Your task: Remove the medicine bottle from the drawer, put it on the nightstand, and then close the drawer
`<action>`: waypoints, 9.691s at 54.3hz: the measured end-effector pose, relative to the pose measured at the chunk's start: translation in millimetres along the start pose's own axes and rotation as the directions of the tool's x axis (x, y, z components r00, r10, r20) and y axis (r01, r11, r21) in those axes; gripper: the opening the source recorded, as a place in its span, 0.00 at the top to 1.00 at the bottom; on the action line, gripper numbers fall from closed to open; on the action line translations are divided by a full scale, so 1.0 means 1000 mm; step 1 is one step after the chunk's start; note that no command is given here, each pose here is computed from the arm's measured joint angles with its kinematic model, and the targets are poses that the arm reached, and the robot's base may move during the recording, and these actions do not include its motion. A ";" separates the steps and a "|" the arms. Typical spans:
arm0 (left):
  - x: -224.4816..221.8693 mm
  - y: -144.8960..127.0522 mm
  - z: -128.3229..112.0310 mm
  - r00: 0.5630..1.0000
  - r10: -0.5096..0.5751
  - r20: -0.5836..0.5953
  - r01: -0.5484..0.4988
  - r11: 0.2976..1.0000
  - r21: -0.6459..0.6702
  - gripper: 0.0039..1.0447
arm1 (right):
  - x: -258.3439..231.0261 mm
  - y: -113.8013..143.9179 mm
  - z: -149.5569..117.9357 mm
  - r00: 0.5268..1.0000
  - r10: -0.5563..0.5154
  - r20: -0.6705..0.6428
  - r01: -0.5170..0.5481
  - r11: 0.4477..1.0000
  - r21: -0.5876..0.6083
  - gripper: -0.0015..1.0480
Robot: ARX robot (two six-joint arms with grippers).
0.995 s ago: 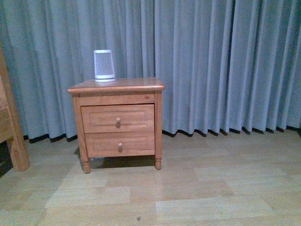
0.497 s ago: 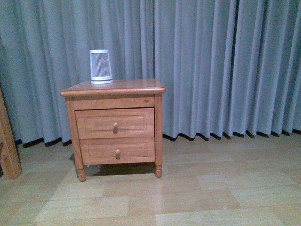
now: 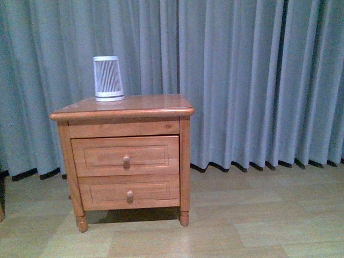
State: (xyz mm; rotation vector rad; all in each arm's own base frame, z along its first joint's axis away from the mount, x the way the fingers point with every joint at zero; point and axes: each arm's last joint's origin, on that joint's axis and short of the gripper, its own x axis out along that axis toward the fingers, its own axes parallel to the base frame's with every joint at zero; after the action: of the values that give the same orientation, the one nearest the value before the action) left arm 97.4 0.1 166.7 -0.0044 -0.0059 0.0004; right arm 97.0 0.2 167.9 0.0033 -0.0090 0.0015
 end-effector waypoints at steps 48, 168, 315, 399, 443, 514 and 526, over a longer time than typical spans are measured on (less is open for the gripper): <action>0.124 0.012 0.131 0.987 -0.156 0.049 0.161 0.980 -0.113 0.06 | 0.000 0.000 0.000 1.000 0.001 0.000 -0.001 1.000 0.000 0.07; 0.467 -0.076 -0.134 0.959 -0.082 -0.271 0.069 0.996 -0.060 0.33 | 0.000 0.000 0.000 1.000 0.001 0.000 -0.001 1.000 0.000 0.07; 0.047 0.000 0.091 1.000 0.005 -0.007 -0.005 1.000 -0.011 0.42 | 0.000 0.000 0.000 1.000 0.001 0.000 -0.001 1.000 0.000 0.07; 0.001 0.000 0.008 1.000 0.000 -0.009 0.000 1.000 -0.003 0.10 | 0.000 0.000 0.000 1.000 0.003 0.001 -0.003 1.000 0.000 0.07; 0.001 0.000 0.008 1.000 0.000 -0.008 0.000 1.000 0.000 0.06 | 0.245 0.002 0.048 0.825 0.240 -0.511 -0.285 0.958 -0.010 0.07; 0.001 0.000 0.008 1.000 0.000 -0.008 0.000 1.000 0.000 0.06 | 0.380 0.038 -0.077 0.632 0.260 -0.730 -0.410 0.912 -0.030 0.07; 0.001 0.000 0.008 1.000 0.000 -0.008 0.000 1.000 0.000 0.06 | 0.382 0.047 -0.092 0.613 0.263 -0.745 -0.422 0.906 -0.028 0.07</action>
State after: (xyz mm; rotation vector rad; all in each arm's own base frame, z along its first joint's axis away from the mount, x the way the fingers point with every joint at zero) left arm 98.0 0.0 174.6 -0.0048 0.0021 0.0004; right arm 479.3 48.2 79.9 -0.2081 0.8119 0.3999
